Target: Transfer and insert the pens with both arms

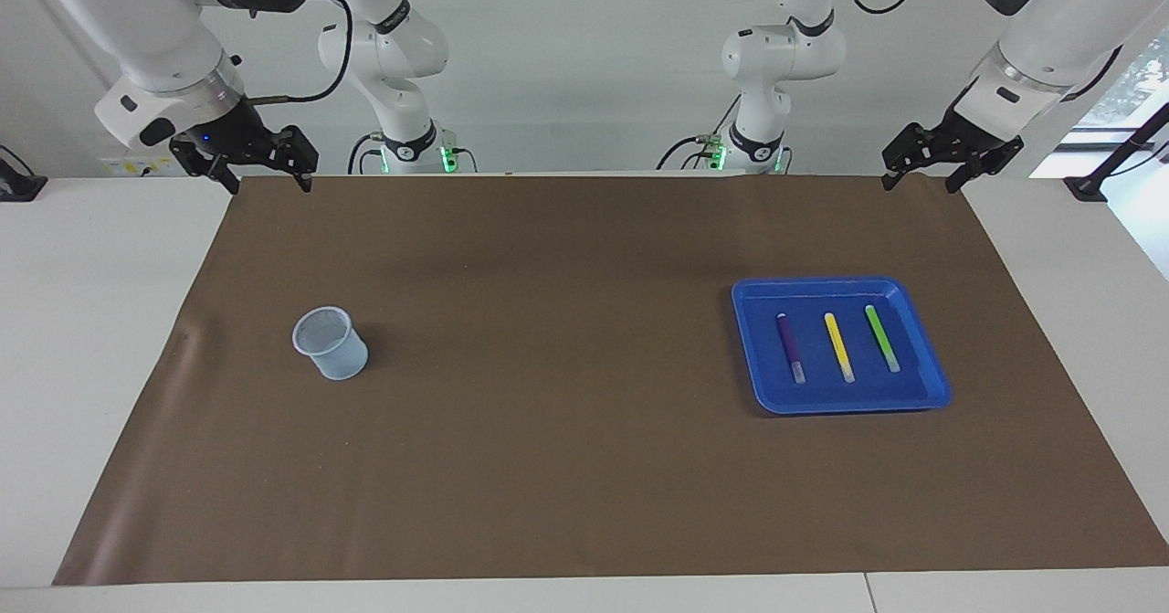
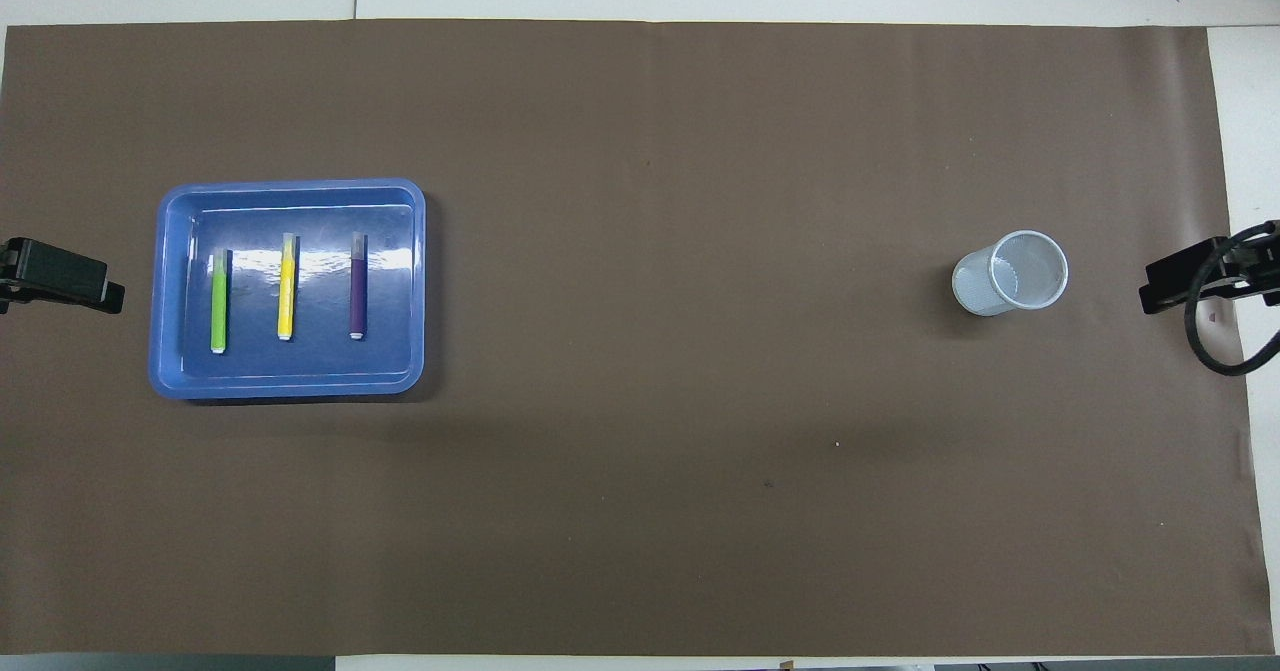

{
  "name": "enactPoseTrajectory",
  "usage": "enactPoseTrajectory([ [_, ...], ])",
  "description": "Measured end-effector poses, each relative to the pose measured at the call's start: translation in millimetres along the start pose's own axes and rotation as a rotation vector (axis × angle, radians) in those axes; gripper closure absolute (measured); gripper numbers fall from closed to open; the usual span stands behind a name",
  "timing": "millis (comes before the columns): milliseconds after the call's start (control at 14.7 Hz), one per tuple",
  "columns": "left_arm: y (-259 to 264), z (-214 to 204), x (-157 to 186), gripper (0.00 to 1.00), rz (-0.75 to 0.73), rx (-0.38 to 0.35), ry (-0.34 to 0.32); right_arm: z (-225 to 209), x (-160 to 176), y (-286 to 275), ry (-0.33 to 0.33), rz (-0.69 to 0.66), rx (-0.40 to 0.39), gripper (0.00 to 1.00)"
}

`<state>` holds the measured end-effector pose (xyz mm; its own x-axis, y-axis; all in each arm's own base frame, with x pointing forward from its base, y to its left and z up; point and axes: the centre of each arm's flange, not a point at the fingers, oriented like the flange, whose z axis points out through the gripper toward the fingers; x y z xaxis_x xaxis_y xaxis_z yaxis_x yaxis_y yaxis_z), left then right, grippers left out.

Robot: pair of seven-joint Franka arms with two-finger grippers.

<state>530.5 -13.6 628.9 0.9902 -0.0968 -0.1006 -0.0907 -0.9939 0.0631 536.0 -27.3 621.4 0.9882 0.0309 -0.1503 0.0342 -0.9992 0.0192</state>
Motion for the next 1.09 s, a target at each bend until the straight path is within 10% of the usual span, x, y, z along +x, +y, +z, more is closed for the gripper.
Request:
enactPoseTrajectory([
  [749,0,0,0,0.00,0.000,0.000,0.000,-2,1,3,0.016,0.006,0.003,0.00],
  [1090,0,3,-2,0.00,-0.001,-0.001,-0.020,0,0,20,0.030,0.055,0.195,0.00],
])
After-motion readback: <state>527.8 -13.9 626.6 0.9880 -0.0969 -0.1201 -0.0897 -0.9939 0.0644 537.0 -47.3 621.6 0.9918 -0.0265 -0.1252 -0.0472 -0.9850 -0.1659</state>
